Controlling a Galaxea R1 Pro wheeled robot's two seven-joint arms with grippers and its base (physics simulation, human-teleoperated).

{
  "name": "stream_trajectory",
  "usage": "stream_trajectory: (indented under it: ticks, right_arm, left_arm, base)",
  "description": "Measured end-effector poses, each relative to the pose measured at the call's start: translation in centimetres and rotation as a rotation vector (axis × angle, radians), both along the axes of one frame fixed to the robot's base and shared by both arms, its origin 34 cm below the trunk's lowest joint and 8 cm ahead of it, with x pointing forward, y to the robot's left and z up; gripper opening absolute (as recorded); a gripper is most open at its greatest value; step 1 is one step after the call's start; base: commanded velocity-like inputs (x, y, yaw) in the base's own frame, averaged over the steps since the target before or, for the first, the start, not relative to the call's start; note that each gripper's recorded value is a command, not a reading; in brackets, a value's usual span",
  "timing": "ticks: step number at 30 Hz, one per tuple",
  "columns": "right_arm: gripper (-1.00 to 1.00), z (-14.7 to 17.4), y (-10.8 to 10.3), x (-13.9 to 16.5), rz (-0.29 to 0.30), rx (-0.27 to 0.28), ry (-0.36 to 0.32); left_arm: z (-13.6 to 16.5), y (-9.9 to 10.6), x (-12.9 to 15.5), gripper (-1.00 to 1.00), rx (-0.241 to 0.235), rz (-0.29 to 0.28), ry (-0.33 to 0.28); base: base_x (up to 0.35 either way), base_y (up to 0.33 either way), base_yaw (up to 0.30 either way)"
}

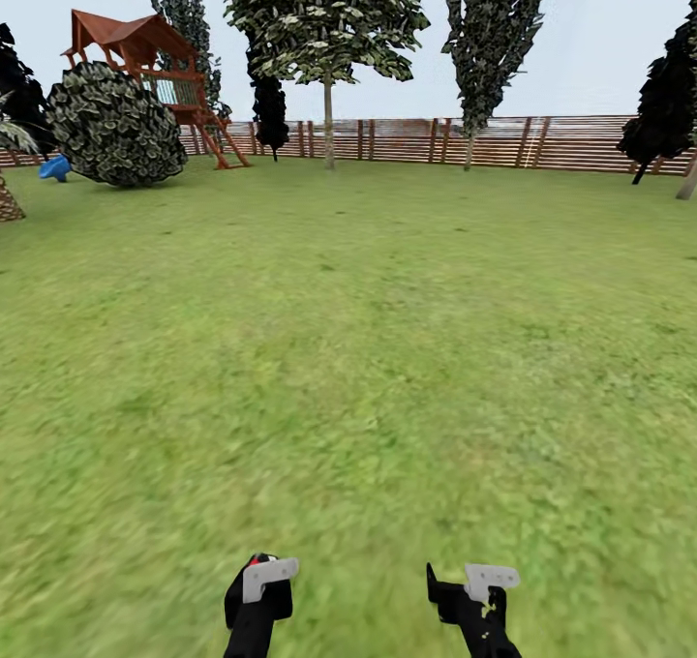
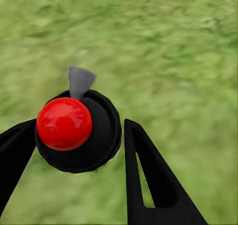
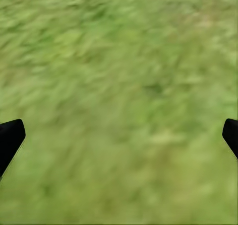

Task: In the garden, pick up the pesticide atomizer on the floor and spray pesticide onto both trees until each tree trunk is fully covered.

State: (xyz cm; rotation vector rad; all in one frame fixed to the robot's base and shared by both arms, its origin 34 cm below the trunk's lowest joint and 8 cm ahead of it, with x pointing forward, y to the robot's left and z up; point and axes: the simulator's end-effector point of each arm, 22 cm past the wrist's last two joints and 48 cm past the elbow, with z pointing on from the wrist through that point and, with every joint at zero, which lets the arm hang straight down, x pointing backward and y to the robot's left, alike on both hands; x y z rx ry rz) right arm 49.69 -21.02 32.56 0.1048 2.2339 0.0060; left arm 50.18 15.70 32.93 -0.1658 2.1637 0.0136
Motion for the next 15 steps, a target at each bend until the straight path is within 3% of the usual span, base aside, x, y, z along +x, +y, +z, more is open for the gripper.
stream_trajectory:
  ticks: [15]
  right_arm:
    - [1.00, 0.00, 0.11, 0.00, 0.004, 0.002, 0.000]
  left_arm:
    - [-0.13, 0.05, -0.08, -1.00, 0.002, 0.000, 0.003]
  base:
    - [0.335, 0.000, 0.000]
